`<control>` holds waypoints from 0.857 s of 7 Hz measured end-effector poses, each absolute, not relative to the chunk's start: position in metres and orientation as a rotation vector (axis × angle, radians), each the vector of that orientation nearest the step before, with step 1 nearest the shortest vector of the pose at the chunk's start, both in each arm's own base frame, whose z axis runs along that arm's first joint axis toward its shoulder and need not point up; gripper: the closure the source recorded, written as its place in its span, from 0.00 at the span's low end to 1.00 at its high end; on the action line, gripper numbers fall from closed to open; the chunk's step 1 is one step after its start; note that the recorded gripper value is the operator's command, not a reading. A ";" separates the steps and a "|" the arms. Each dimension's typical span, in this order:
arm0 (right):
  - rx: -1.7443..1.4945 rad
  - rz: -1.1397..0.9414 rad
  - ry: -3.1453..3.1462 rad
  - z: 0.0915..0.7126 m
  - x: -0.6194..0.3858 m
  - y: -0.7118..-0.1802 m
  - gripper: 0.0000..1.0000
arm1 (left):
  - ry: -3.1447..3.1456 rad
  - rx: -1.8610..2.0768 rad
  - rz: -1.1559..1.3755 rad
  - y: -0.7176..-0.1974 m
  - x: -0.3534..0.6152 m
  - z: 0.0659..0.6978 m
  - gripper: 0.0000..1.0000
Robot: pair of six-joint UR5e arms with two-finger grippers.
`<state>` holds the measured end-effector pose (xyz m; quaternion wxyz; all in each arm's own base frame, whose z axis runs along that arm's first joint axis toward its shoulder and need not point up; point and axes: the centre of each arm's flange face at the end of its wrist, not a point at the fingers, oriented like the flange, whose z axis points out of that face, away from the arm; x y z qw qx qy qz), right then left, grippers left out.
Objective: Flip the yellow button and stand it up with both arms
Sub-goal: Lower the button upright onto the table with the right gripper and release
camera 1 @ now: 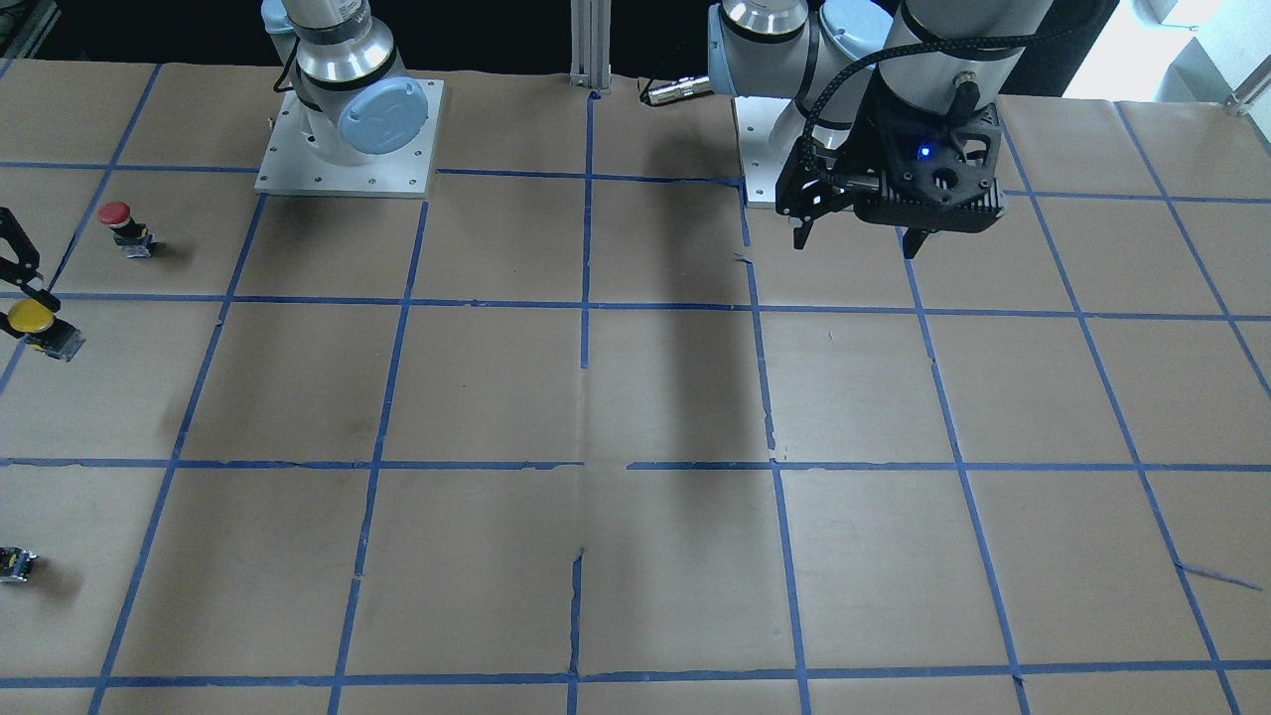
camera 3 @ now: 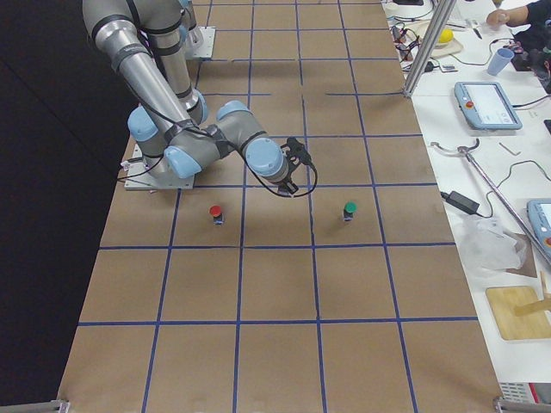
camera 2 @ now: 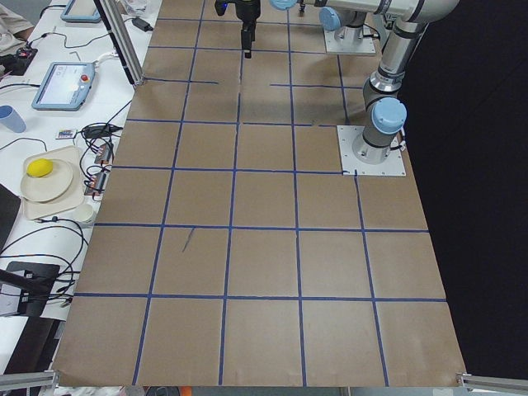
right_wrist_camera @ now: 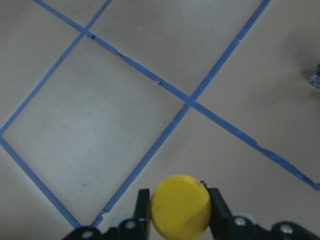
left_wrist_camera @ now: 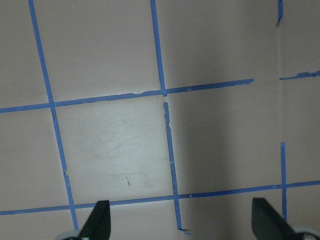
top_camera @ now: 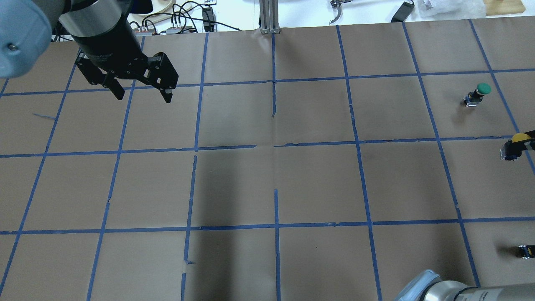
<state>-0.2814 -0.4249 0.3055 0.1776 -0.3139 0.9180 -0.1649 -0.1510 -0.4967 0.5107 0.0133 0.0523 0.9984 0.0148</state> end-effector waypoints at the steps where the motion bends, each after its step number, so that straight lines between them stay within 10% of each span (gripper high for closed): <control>1: -0.925 -0.483 2.560 0.289 -0.293 -0.423 0.64 | 3.112 0.163 0.048 -0.495 -0.151 0.510 0.00; 6: -0.998 -0.500 2.440 0.227 -0.328 -0.411 0.62 | 3.111 0.157 0.032 -0.487 -0.149 0.516 0.00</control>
